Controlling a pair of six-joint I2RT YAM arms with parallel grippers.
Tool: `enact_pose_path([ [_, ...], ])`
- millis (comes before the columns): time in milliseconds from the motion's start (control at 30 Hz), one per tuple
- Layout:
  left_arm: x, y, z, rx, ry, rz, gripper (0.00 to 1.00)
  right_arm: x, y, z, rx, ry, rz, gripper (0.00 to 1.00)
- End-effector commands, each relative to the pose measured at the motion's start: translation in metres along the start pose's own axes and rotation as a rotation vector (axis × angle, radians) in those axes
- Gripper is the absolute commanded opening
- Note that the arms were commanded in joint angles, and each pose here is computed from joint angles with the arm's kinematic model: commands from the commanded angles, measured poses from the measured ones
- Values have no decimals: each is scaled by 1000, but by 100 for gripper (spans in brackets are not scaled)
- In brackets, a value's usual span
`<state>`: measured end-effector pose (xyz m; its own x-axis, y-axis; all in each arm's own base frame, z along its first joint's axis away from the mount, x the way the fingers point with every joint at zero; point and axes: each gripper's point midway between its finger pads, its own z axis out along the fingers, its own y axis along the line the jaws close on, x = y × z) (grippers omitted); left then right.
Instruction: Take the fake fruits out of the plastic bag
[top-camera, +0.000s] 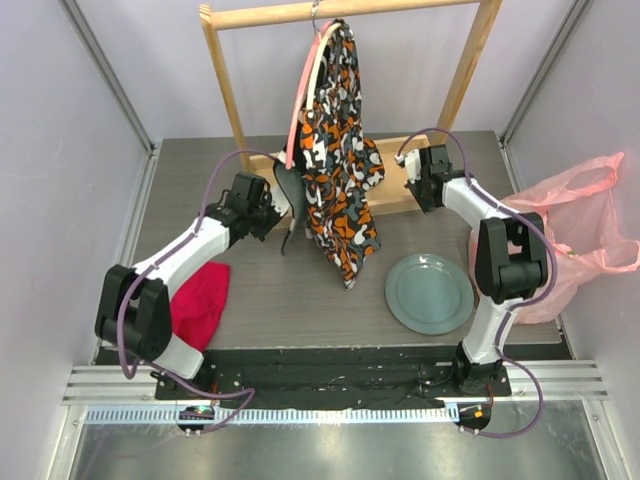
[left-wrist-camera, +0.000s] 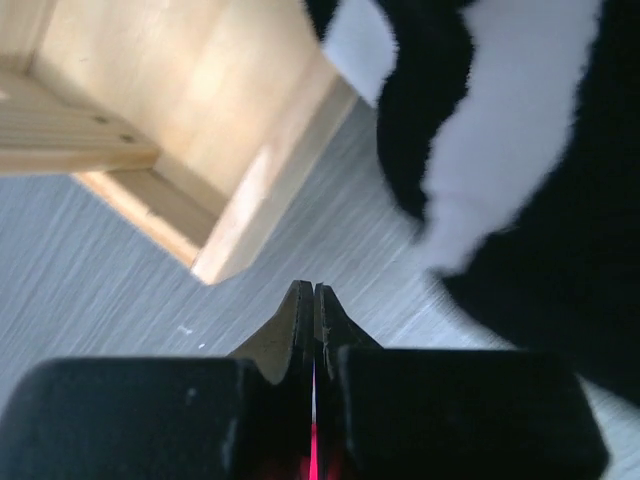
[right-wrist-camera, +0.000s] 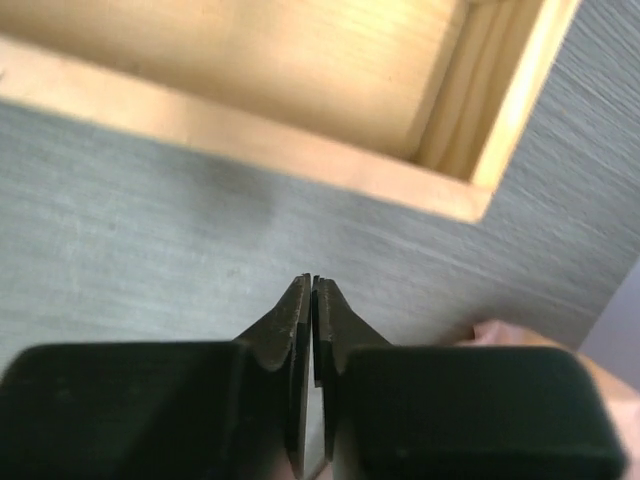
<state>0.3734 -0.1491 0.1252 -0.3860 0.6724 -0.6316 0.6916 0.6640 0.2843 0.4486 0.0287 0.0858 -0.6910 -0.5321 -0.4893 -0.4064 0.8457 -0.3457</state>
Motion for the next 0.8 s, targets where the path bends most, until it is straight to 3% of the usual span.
enact_pose_path([
  [0, 25, -16, 18, 79, 110, 1, 0, -19, -9, 15, 20, -7, 28, 5],
  [167, 42, 10, 51, 28, 198, -26, 0, -20, -11, 31, 28, 20, 40, 1],
  [333, 30, 46, 73, -26, 186, -66, 0, -25, -9, 56, 27, 38, 70, 1],
  [533, 37, 94, 99, -136, 246, -100, 0, -54, -17, 83, 53, 2, 66, 1],
  [767, 22, 151, 108, -286, 215, -105, 0, -92, -18, 95, 83, -75, 64, 1],
])
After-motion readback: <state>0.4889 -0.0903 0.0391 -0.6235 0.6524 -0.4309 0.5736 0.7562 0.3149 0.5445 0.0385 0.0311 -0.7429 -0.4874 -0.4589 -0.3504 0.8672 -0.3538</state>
